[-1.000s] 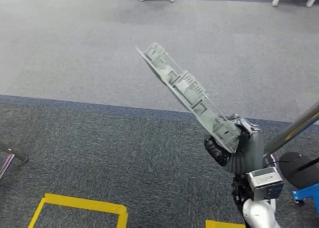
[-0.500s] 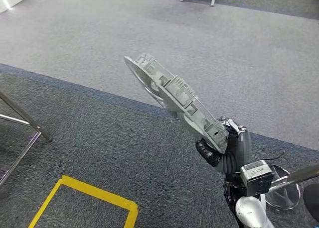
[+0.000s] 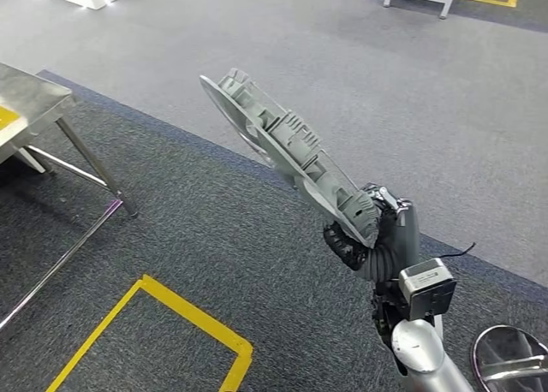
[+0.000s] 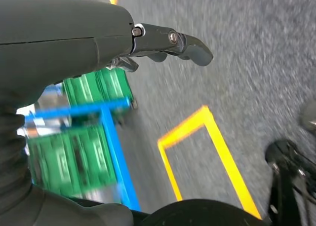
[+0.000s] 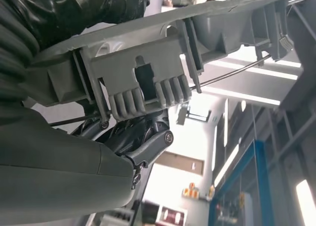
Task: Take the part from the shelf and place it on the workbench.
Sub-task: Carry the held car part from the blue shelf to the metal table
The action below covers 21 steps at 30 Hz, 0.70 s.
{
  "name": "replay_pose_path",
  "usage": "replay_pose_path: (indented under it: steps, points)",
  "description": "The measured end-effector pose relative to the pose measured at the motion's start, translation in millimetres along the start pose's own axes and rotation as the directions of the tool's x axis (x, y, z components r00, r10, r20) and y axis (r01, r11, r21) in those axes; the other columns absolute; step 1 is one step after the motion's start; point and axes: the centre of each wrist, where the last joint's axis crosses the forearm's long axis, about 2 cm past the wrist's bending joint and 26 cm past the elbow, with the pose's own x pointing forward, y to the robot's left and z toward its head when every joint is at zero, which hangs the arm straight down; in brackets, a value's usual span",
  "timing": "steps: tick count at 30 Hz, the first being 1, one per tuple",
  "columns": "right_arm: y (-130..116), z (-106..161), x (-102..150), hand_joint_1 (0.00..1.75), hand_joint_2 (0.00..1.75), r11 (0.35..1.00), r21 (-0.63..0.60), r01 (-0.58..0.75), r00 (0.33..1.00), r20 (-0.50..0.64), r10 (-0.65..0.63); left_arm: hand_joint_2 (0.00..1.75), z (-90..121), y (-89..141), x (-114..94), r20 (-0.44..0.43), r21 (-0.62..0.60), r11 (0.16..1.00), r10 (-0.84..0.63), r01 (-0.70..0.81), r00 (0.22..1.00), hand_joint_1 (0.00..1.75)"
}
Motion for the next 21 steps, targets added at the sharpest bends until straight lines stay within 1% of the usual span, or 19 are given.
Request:
replay_pose_path:
  steps: [3,7,9,12,14,18,21]
  points:
    - [3,2,-2,1.75,1.75,1.000,0.008,-0.021,1.000,-0.003,0.021,1.75,-1,3,-6,0.026,0.033,0.998,0.046,-0.047,0.999,0.00]
    - [7,3,-2,1.75,1.75,0.999,0.027,-0.045,0.999,0.000,0.045,1.75,-2,11,-10,0.063,0.068,0.997,0.040,-0.044,0.997,0.00]
    - [9,3,-2,1.75,1.75,0.998,0.035,-0.051,0.999,-0.001,0.051,1.75,-2,12,-6,0.101,0.062,0.997,0.034,-0.040,0.994,0.00]
    - [11,3,-2,1.75,1.75,0.998,0.044,-0.054,0.999,-0.001,0.054,1.75,2,8,13,0.158,0.048,0.998,0.033,-0.041,0.987,0.00]
    - [12,3,-2,1.75,1.75,0.997,0.050,-0.059,0.998,-0.001,0.059,1.75,4,6,22,0.196,0.036,0.998,0.036,-0.044,0.980,0.00]
    - [14,5,-4,1.75,1.75,0.994,0.067,-0.088,0.996,-0.002,0.088,1.75,4,5,26,0.248,0.017,0.999,0.035,-0.040,0.968,0.00]
    - [16,2,-4,1.75,1.75,0.992,0.074,-0.100,0.995,0.008,0.099,1.75,5,5,29,0.244,0.031,0.999,0.020,-0.028,0.970,0.00]
